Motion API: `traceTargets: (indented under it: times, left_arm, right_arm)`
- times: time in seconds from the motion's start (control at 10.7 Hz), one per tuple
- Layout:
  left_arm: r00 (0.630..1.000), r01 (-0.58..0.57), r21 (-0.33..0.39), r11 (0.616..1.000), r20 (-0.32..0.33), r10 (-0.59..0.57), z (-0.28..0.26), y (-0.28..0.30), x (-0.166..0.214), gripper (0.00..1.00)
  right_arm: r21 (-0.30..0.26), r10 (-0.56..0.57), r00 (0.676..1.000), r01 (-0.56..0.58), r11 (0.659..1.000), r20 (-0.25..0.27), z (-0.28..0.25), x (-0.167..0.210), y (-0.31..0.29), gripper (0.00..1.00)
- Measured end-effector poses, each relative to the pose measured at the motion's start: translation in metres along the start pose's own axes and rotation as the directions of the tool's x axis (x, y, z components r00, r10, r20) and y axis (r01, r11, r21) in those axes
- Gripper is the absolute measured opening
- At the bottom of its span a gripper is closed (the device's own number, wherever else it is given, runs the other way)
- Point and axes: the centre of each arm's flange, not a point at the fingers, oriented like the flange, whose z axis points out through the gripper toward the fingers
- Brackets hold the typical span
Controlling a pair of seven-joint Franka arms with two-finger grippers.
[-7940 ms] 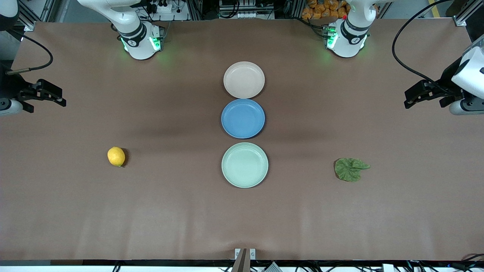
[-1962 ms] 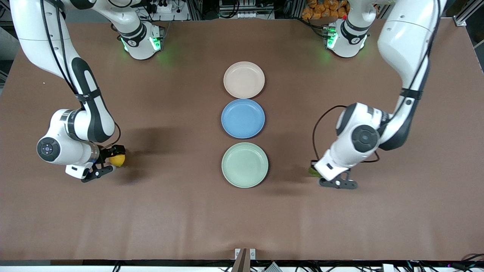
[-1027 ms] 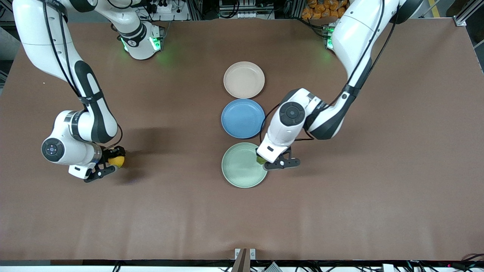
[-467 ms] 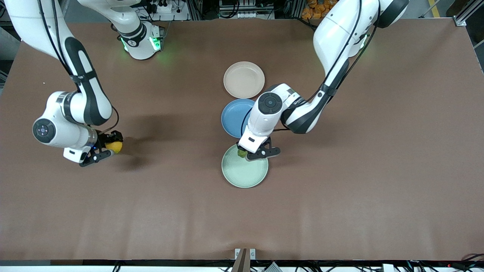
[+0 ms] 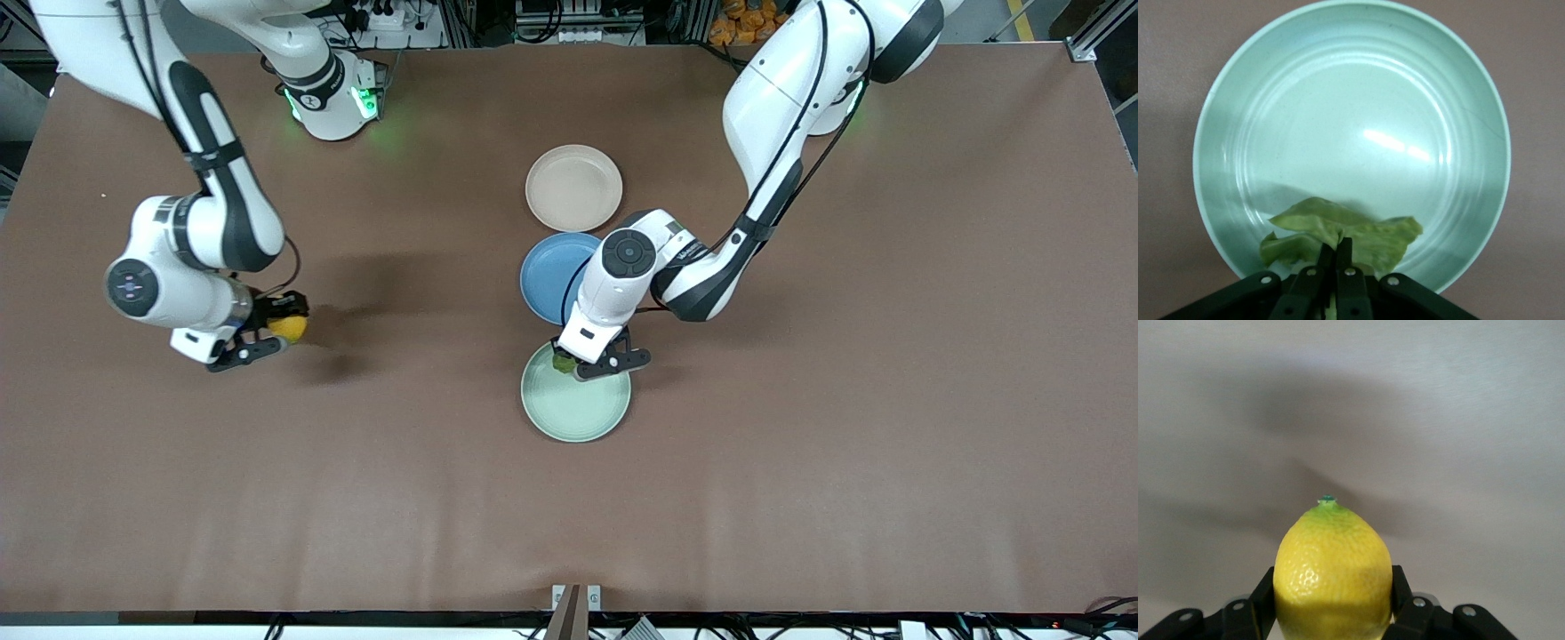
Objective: Place lemon and lettuce in plates
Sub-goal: 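Carry the lettuce with the left gripper over the pale green plate, then open the left gripper over the green plate while the right gripper carries the lemon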
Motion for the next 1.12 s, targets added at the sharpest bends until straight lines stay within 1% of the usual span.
traceTargets:
  times: [0.28,0.37,0.47,0.56,0.75,0.84,1.03,1.12]
  left_arm:
    - [1.000,-0.007,0.003,1.000,0.003,0.007,0.014,-0.001,-0.007,0.04]
    - [1.000,0.000,-0.005,1.000,-0.002,0.000,0.021,-0.001,-0.009,0.04]
    - [1.000,0.004,-0.011,1.000,-0.006,-0.004,0.020,-0.001,-0.008,0.10]
    - [1.000,0.005,-0.017,1.000,-0.009,-0.005,0.019,0.000,-0.007,0.19]
    - [1.000,0.011,-0.029,1.000,-0.024,-0.012,0.015,0.000,0.000,0.47]
    - [0.999,0.020,-0.035,0.999,-0.035,-0.021,0.011,-0.001,0.010,0.59]
    - [0.997,0.037,-0.055,0.998,-0.064,-0.041,-0.006,-0.006,0.035,0.83]
    - [0.996,0.027,-0.067,0.997,-0.085,-0.033,-0.021,-0.010,0.051,0.99]
  right_arm:
    - [-0.012,0.082,0.996,-0.081,0.997,0.031,-0.013,0.005,-0.075,0.69]
    - [0.000,0.106,0.994,-0.106,0.994,0.037,-0.015,0.005,-0.098,0.69]
    - [0.030,0.125,0.991,-0.126,0.992,0.046,-0.015,0.005,-0.119,0.69]
    - [0.050,0.149,0.987,-0.152,0.987,0.059,-0.013,0.005,-0.138,0.69]
    - [0.052,0.197,0.978,-0.201,0.978,0.075,-0.010,0.004,-0.183,0.69]
    - [0.059,0.222,0.971,-0.228,0.972,0.091,-0.009,0.001,-0.210,0.69]
    - [0.080,0.243,0.959,-0.256,0.963,0.149,-0.010,-0.013,-0.262,0.69]
    - [0.094,0.248,0.952,-0.268,0.959,0.177,-0.014,-0.021,-0.282,0.69]
